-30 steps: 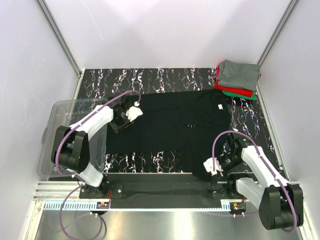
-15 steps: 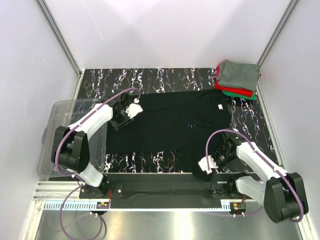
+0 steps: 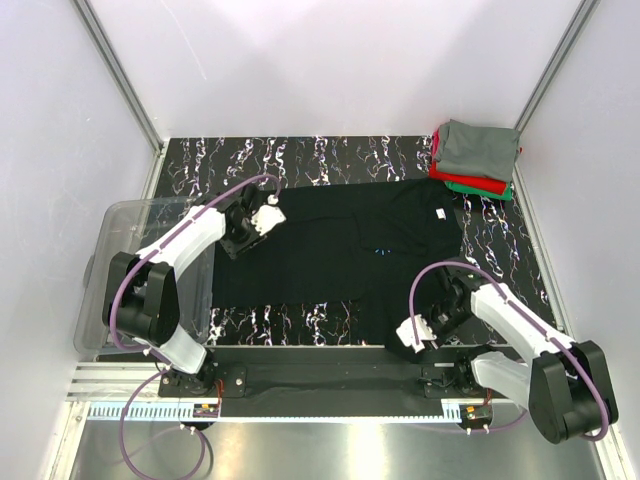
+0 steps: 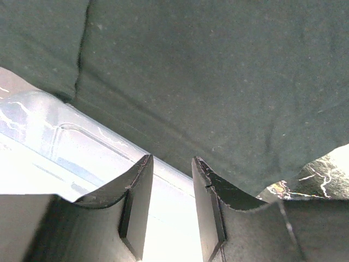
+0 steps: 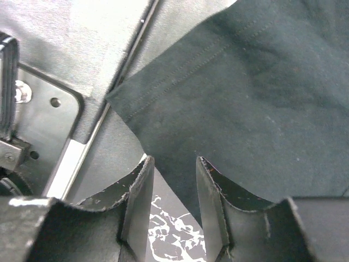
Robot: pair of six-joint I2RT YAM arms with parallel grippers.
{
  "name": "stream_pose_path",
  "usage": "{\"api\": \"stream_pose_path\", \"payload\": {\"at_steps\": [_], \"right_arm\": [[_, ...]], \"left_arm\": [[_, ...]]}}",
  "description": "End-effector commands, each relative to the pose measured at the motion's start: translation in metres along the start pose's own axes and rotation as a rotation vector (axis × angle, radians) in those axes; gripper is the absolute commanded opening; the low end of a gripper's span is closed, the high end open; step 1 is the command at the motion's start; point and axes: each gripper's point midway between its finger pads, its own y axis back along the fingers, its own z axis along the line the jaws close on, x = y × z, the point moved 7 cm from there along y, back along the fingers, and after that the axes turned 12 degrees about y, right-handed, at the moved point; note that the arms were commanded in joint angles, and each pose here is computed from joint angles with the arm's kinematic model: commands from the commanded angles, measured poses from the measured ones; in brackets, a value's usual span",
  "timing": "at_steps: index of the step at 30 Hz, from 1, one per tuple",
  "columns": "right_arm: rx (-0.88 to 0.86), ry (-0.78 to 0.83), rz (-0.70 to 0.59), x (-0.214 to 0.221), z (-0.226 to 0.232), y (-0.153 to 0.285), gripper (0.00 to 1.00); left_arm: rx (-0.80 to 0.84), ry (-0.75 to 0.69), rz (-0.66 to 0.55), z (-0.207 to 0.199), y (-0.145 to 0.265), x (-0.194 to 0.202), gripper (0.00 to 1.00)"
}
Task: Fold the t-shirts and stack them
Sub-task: Fold the tshirt
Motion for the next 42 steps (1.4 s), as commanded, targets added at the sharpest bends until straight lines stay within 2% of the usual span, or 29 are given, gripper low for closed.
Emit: {"api": "stream_pose_path", "payload": {"at_steps": [1,13,20,21,23,24,26,29,32,42], "right_arm": [[-0.026,0.045,0.000,-0.003,-0.007,0.007,0.44],[-0.132,0.061,0.034,0.009,-0.012,-0.005,0.39],[-0.155,0.046,0.060,0.011,-0.012,-0.012,0.24],[-0.160,0.037,0.060,0.012,-0.013,-0.013,0.16],[-0.154,0.011,0.062,0.009,-0.014,-0.010,0.11],[-0.144,-0.005,0.062,0.007,-0.016,-0.005,0.04],[-0.100,-0.051,0.077,0.003,-0.018,0.002,0.01],[0.031,-0.069,0.105,-0.009,-0.025,0.023,0.00],[0.079,-0.121,0.118,-0.017,-0.024,0.035,0.00],[0.125,-0.281,0.216,-0.015,-0.015,0.047,0.00]], "left_arm": [[-0.046,0.007,-0.037,0.011,0.008,-0.012,0.39],[-0.090,-0.011,-0.045,0.021,0.016,-0.020,0.40],[-0.099,-0.015,-0.041,0.024,0.016,-0.021,0.40],[-0.100,-0.017,-0.042,0.025,0.017,-0.022,0.40],[-0.100,-0.027,-0.044,0.025,0.017,-0.023,0.40],[-0.098,-0.034,-0.039,0.025,0.019,-0.021,0.40],[-0.091,-0.081,-0.049,0.024,0.024,-0.019,0.40],[-0.040,-0.197,-0.031,0.015,0.027,-0.002,0.39],[0.014,-0.293,0.018,0.005,0.021,0.017,0.39],[0.166,-0.419,0.212,-0.013,0.005,0.052,0.41]]}}
